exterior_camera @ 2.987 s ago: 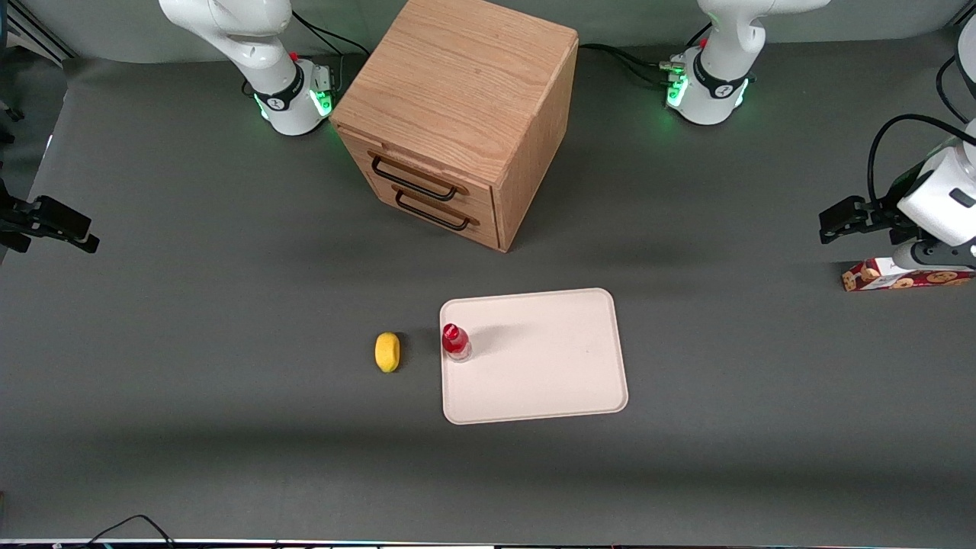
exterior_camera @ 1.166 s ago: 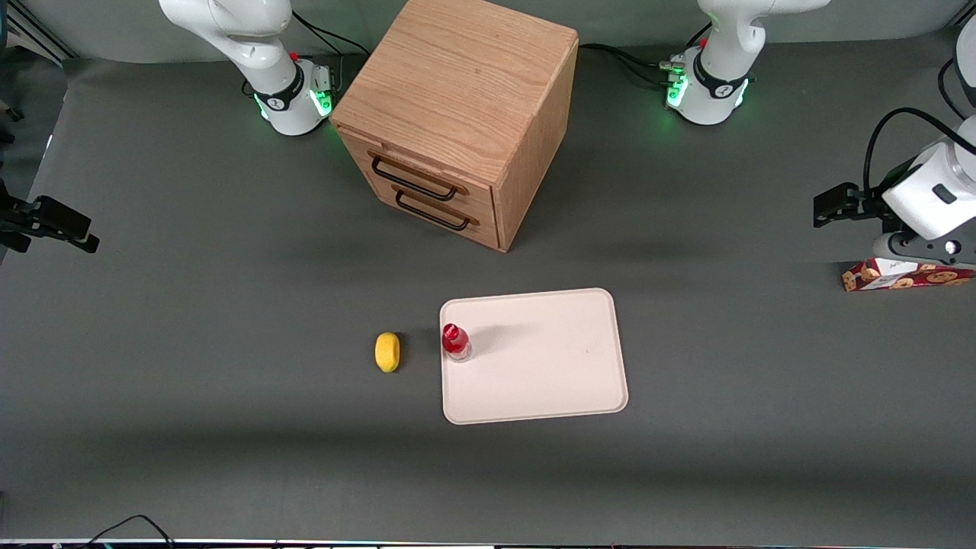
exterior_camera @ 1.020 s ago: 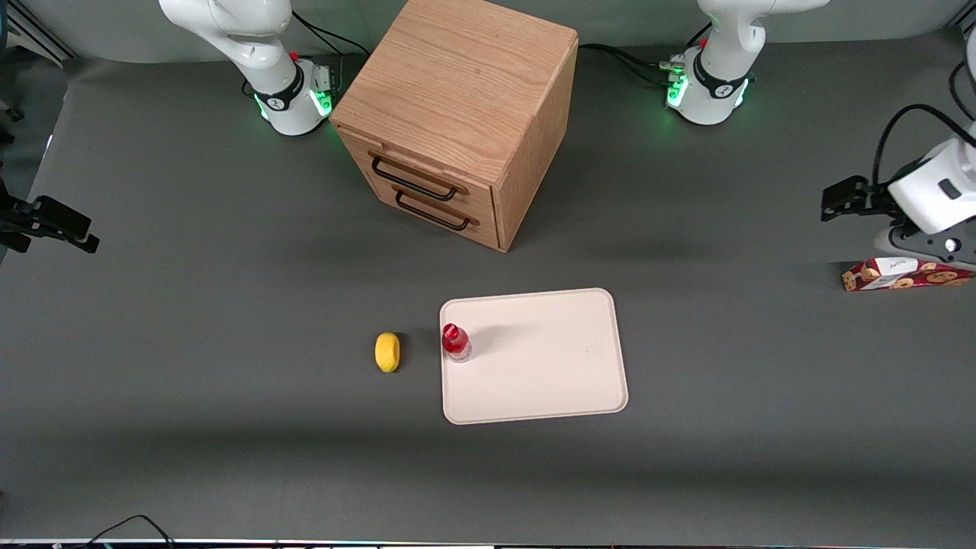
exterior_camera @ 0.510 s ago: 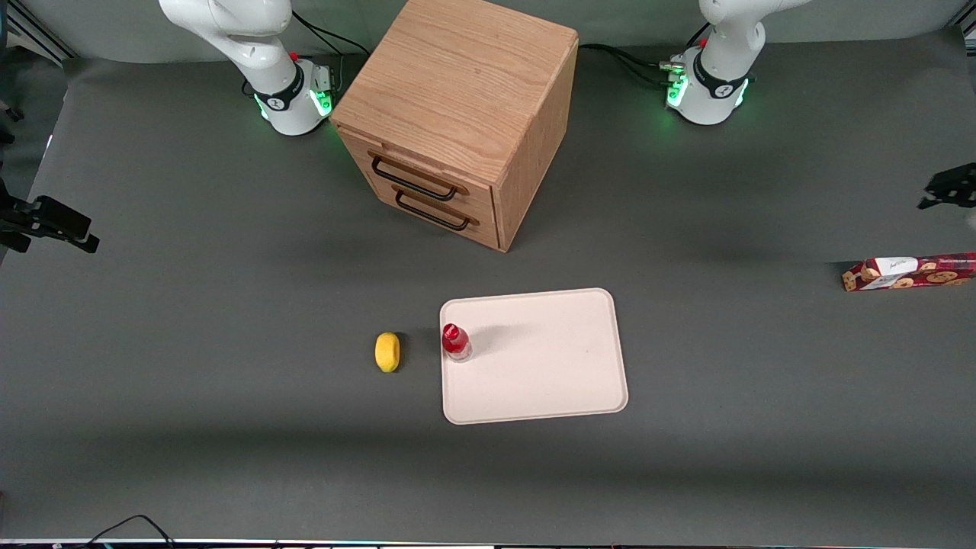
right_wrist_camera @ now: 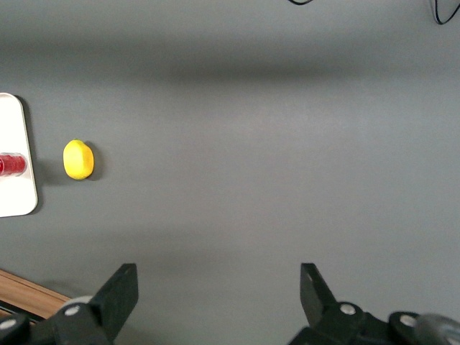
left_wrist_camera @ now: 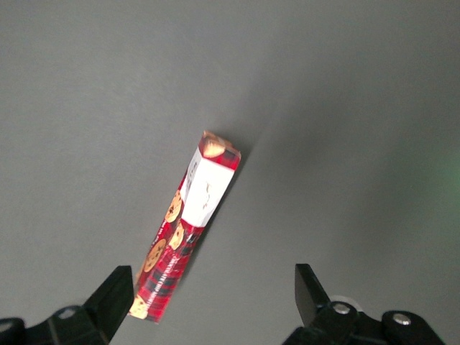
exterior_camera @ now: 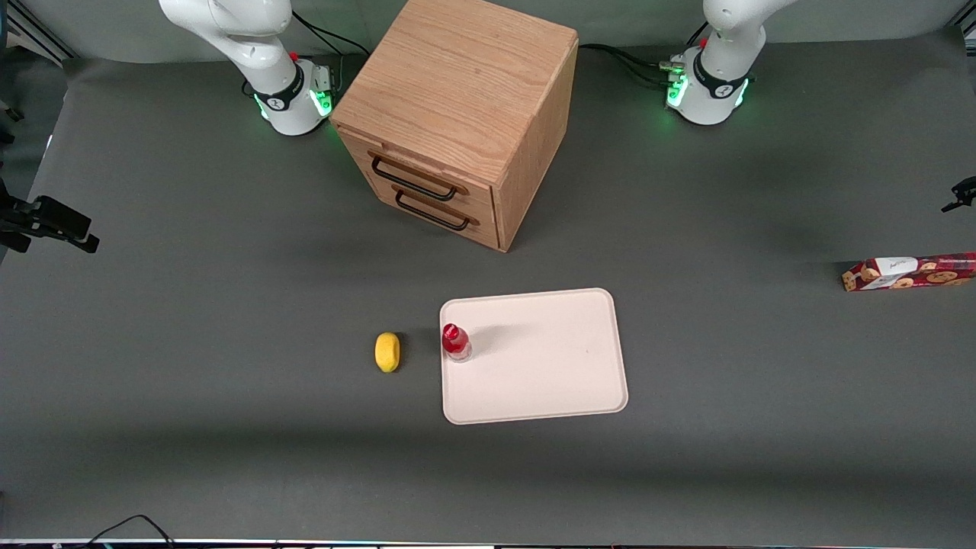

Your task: Place red cookie box on tray

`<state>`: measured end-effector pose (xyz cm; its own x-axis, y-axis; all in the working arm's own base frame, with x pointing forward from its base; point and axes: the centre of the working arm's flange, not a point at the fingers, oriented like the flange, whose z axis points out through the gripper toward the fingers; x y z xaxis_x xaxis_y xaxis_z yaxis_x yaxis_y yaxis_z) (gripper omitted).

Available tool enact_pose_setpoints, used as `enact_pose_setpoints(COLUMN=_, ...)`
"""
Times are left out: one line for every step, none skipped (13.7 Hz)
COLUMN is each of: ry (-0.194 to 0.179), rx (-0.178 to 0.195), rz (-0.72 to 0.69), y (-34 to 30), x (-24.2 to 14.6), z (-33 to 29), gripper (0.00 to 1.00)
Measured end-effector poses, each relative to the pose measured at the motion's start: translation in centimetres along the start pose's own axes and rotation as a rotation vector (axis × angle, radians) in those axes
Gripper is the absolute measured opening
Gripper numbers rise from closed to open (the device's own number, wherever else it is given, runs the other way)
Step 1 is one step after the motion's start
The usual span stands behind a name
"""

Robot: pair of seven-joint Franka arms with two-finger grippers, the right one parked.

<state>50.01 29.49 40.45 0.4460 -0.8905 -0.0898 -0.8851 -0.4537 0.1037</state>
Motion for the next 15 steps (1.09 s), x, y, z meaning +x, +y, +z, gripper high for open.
enact_pose_setpoints(ry=0.005, rx=-0.001, rz=0.046, y=-0.4, x=-1.2, z=1.2, gripper=1.00)
enact_pose_setpoints(ry=0.008, rx=0.002, rz=0.079, y=-0.8, x=-2.1, z=2.3, gripper=1.00)
enact_pose_setpoints(ry=0.010, rx=0.015, rz=0.114, y=-1.3, x=-2.9, z=3.3, gripper=1.00)
enact_pose_setpoints(ry=0.011, rx=0.027, rz=0.148, y=-1.8, x=-3.5, z=4.2, gripper=1.00)
enact_pose_setpoints(ry=0.016, rx=0.033, rz=0.174, y=-2.2, x=-4.1, z=5.4, gripper=1.00)
enact_pose_setpoints(ry=0.025, rx=0.032, rz=0.198, y=-2.5, x=-4.8, z=6.8, gripper=1.00)
enact_pose_setpoints(ry=0.042, rx=0.032, rz=0.226, y=-2.7, x=-5.4, z=8.3, gripper=1.00)
enact_pose_setpoints(ry=0.068, rx=0.033, rz=0.255, y=-2.8, x=-6.1, z=9.8, gripper=1.00)
enact_pose_setpoints(ry=0.091, rx=0.037, rz=0.277, y=-2.8, x=-6.5, z=11.2, gripper=1.00)
enact_pose_setpoints(ry=0.103, rx=0.041, rz=0.287, y=-2.8, x=-6.7, z=12.2, gripper=1.00)
enact_pose_setpoints(ry=0.108, rx=0.040, rz=0.289, y=-2.7, x=-6.9, z=12.9, gripper=1.00)
enact_pose_setpoints(ry=0.111, rx=0.034, rz=0.288, y=-2.5, x=-7.1, z=13.4, gripper=1.00)
enact_pose_setpoints(ry=0.114, rx=0.029, rz=0.288, y=-2.1, x=-7.4, z=14.0, gripper=1.00)
enact_pose_setpoints(ry=0.113, rx=0.035, rz=0.287, y=-1.7, x=-7.8, z=14.6, gripper=1.00)
enact_pose_setpoints(ry=0.111, rx=0.044, rz=0.283, y=-1.3, x=-8.2, z=15.3, gripper=1.00)
